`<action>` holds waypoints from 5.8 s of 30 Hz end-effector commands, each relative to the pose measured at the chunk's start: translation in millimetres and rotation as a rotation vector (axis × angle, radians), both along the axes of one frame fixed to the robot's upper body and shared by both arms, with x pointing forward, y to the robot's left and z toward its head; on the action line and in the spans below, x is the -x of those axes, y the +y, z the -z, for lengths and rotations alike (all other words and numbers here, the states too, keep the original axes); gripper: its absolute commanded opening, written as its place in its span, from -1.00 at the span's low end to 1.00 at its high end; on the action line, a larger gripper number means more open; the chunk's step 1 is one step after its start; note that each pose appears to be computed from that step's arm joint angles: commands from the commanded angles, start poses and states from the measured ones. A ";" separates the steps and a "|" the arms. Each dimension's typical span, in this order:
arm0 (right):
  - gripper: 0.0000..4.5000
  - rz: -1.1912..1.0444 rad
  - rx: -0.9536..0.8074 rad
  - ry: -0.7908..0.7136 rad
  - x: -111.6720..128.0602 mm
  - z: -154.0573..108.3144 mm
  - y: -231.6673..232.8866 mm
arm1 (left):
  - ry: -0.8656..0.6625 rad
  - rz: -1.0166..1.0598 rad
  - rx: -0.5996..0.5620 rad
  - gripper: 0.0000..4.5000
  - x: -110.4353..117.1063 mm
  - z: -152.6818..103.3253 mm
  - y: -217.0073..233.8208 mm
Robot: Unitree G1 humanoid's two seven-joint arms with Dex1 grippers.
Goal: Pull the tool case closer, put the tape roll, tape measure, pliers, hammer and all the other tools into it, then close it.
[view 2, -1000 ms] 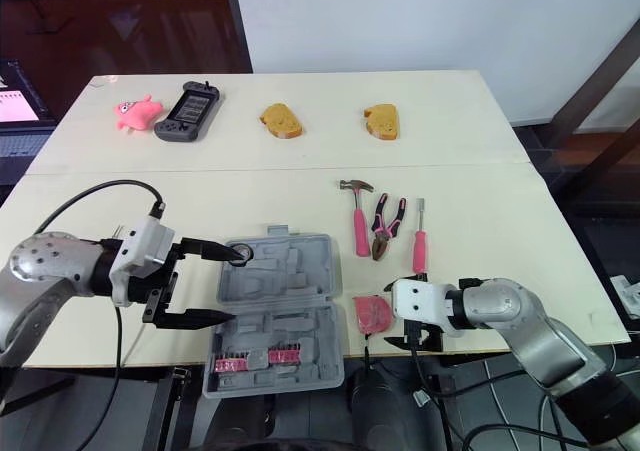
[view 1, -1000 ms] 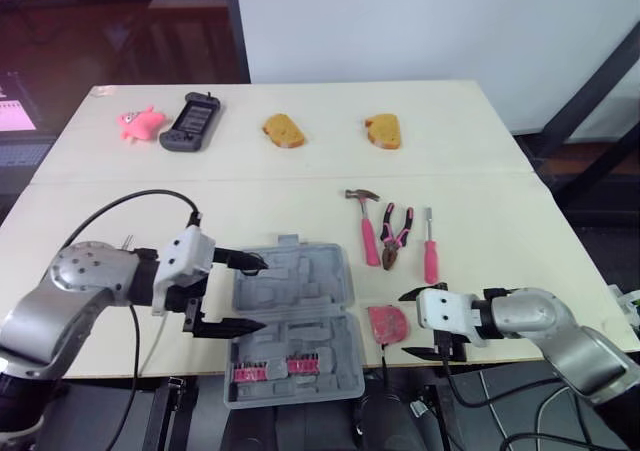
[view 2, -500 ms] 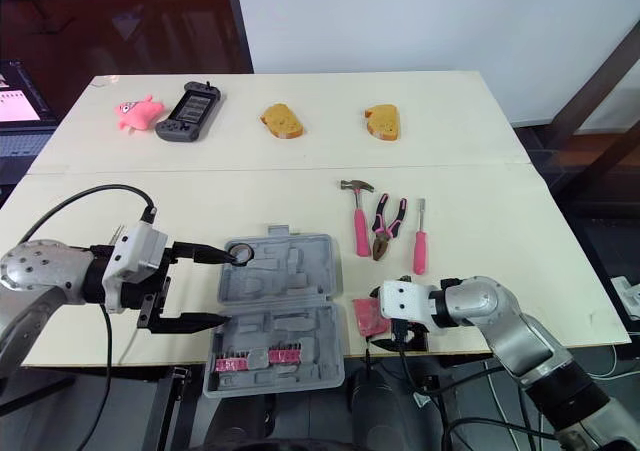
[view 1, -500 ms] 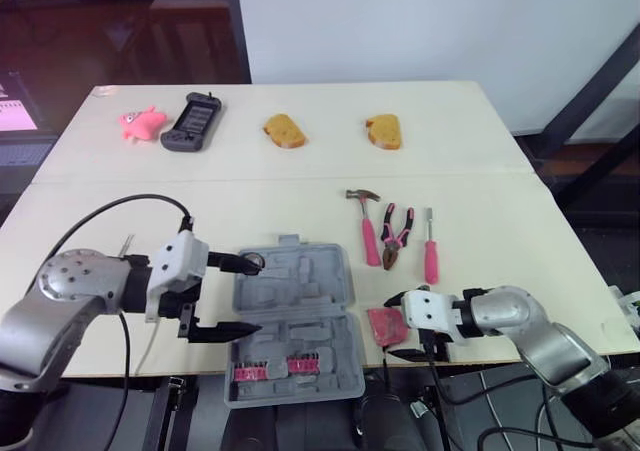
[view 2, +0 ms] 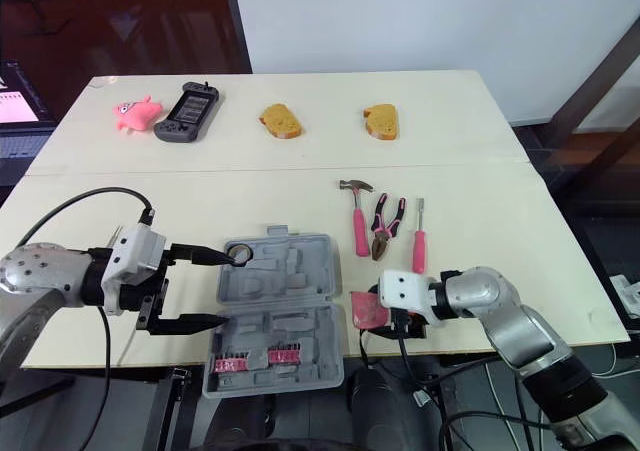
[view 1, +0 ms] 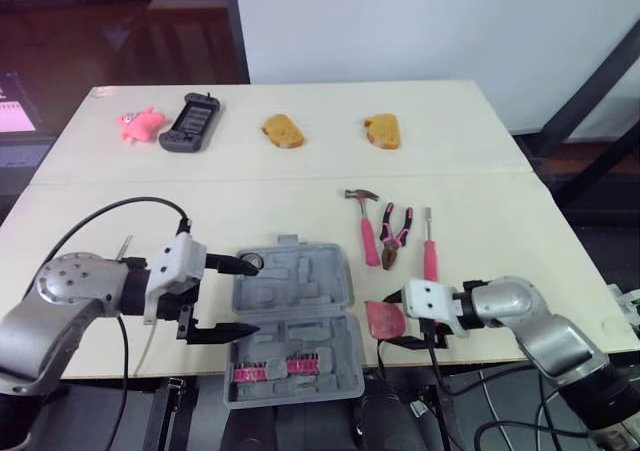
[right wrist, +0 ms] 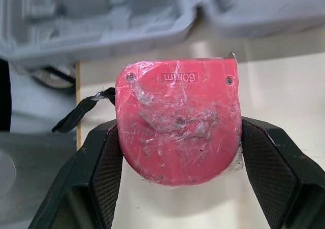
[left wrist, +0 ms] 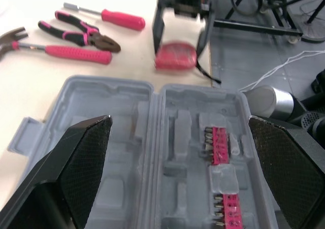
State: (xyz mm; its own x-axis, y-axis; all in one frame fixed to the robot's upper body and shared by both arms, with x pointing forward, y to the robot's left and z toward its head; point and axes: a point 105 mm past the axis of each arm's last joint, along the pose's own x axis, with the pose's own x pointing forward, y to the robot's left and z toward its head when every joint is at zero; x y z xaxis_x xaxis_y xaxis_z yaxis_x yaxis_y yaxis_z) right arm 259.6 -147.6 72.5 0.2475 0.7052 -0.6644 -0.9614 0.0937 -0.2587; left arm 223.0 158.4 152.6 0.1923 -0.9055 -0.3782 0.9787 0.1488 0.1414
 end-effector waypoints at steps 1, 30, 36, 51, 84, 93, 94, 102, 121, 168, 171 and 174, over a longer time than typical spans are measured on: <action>0.30 -0.012 -0.032 -0.064 -7.2 -25.1 6.5 | -0.050 -0.010 0.002 1.00 -1.0 -6.9 2.0; 0.30 -0.159 0.437 -0.173 -94.0 -66.8 116.4 | -0.100 -0.404 0.031 1.00 23.3 12.6 50.8; 0.30 -0.180 0.475 -0.166 -93.3 -51.2 125.6 | -0.098 -0.421 0.023 1.00 27.9 13.8 50.9; 0.30 -0.155 0.510 -0.094 -85.7 -21.2 121.9 | -0.096 -0.417 0.008 1.00 26.6 16.4 50.5; 0.99 -0.043 0.401 -0.196 -87.7 -64.0 121.6 | -0.042 -0.352 -0.027 1.00 22.8 25.2 45.6; 0.99 -0.064 0.078 -0.222 -66.2 -108.2 124.8 | -0.046 -0.339 -0.017 1.00 20.4 24.5 44.2; 0.99 -0.056 0.038 -0.220 -65.9 -110.1 124.2 | -0.048 -0.337 -0.016 1.00 19.9 24.3 44.0; 0.61 -0.100 -0.186 -0.153 -51.5 -95.7 119.8 | -0.073 -0.332 0.011 1.00 12.0 16.6 45.7; -0.75 0.037 -0.204 -0.080 -82.5 -31.3 91.9 | -0.098 -0.322 0.019 1.00 5.3 8.9 47.6; 0.98 0.731 -0.460 -0.023 2.2 -49.1 -134.8 | -0.104 -1.092 0.192 1.00 30.2 36.7 228.0; 0.98 0.755 -0.465 -0.011 4.7 -45.3 -137.0 | -0.091 -1.115 0.194 1.00 34.2 40.9 231.6; 0.98 0.763 -0.488 -0.015 -1.3 -48.7 -134.5 | -0.086 -1.079 0.186 1.00 32.1 38.0 225.3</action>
State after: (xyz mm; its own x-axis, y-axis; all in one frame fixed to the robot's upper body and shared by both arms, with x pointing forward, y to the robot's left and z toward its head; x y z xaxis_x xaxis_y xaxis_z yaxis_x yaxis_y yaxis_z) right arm 257.0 -285.1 105.8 0.7509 0.5422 -0.3770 -0.5869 0.8097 -0.0044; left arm 190.6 381.2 98.4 0.9270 -0.2896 -0.2383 0.3093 0.9497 0.0491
